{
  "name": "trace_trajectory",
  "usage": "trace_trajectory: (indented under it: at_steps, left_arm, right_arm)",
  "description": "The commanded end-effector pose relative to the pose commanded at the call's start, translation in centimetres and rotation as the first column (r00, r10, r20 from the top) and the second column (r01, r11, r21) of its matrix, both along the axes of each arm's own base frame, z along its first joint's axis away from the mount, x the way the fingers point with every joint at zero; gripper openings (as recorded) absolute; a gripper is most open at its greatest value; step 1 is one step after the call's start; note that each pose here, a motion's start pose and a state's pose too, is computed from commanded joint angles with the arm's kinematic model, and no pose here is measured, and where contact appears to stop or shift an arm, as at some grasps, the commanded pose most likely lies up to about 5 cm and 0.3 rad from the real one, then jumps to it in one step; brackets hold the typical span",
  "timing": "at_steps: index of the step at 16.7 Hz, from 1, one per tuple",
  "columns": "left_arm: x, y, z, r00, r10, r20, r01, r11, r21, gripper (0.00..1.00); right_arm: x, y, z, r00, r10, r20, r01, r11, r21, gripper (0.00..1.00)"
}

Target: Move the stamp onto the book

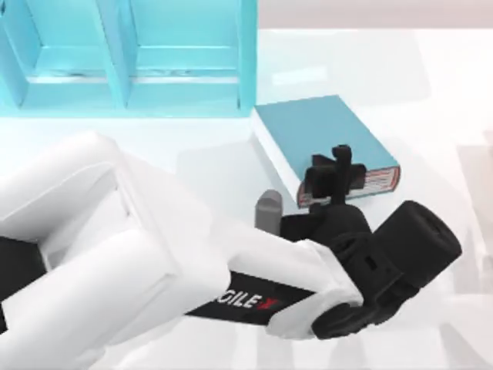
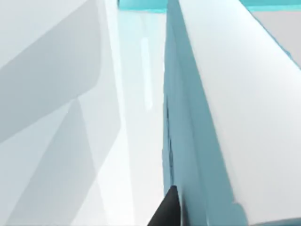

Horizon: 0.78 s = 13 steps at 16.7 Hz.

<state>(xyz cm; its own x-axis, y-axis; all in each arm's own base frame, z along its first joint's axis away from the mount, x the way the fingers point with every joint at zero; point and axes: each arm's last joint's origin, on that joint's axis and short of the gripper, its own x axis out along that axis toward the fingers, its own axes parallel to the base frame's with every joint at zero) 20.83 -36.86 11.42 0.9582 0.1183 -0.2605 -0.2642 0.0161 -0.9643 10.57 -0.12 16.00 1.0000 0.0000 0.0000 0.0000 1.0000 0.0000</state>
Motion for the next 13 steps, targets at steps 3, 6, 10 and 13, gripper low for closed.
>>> trace_trajectory:
  at_steps: [3,6,10,13]
  left_arm:
    - [0.0,0.02,-1.18,1.0,0.0,0.001,0.0,1.0,-0.002,0.0]
    - [0.0,0.04,-1.28,1.0,0.0,0.001,0.0,1.0,-0.001,0.0]
    - [0.0,0.04,-1.28,1.0,0.0,0.001,0.0,1.0,-0.001,0.23]
    - [0.0,0.04,-1.28,1.0,0.0,0.001,0.0,1.0,-0.001,0.45]
  right_arm:
    - [0.0,0.0,0.0,1.0,0.0,0.0,0.0,1.0,0.0,1.0]
    - [0.0,0.0,0.0,1.0,0.0,0.0,0.0,1.0,0.0,1.0]
    - [0.0,0.0,0.0,1.0,0.0,0.0,0.0,1.0,0.0,1.0]
    - [0.0,0.0,0.0,1.0,0.0,0.0,0.0,1.0,0.0,1.0]
